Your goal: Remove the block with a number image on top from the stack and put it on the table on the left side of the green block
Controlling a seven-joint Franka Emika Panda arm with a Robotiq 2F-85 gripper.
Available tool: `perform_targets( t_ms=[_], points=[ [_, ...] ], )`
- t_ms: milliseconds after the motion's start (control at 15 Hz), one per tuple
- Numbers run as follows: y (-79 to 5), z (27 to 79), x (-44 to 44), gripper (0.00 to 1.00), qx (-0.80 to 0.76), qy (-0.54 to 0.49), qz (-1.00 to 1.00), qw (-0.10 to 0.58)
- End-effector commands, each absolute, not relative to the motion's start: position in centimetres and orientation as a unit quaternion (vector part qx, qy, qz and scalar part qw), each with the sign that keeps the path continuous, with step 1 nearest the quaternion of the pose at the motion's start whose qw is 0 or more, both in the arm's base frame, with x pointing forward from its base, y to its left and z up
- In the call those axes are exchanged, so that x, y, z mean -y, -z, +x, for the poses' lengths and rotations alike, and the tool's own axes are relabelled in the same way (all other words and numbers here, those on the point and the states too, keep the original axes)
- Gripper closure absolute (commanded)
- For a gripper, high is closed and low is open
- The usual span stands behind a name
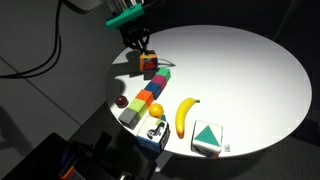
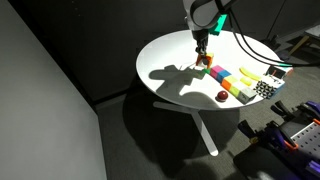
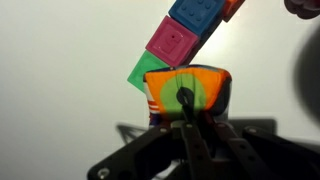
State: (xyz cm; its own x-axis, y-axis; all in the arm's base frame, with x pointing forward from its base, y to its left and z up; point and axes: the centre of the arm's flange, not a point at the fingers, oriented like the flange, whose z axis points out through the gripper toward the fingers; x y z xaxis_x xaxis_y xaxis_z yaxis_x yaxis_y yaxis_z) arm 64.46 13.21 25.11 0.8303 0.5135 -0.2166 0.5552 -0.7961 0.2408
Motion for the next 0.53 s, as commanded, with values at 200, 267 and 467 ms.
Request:
perform_targets(
  t_ms=[200,267,467],
  points=[
    [-23.4,64.1,-14.6,0.96,-0.313,0.063,0.935,0.158],
    [-23.1,64.1,-14.8,0.96,-0.316,0.062,0.933,0.158],
    [-22.3,64.0,-15.3,0.96,-0.323,0.057,0.930,0.166]
  ],
)
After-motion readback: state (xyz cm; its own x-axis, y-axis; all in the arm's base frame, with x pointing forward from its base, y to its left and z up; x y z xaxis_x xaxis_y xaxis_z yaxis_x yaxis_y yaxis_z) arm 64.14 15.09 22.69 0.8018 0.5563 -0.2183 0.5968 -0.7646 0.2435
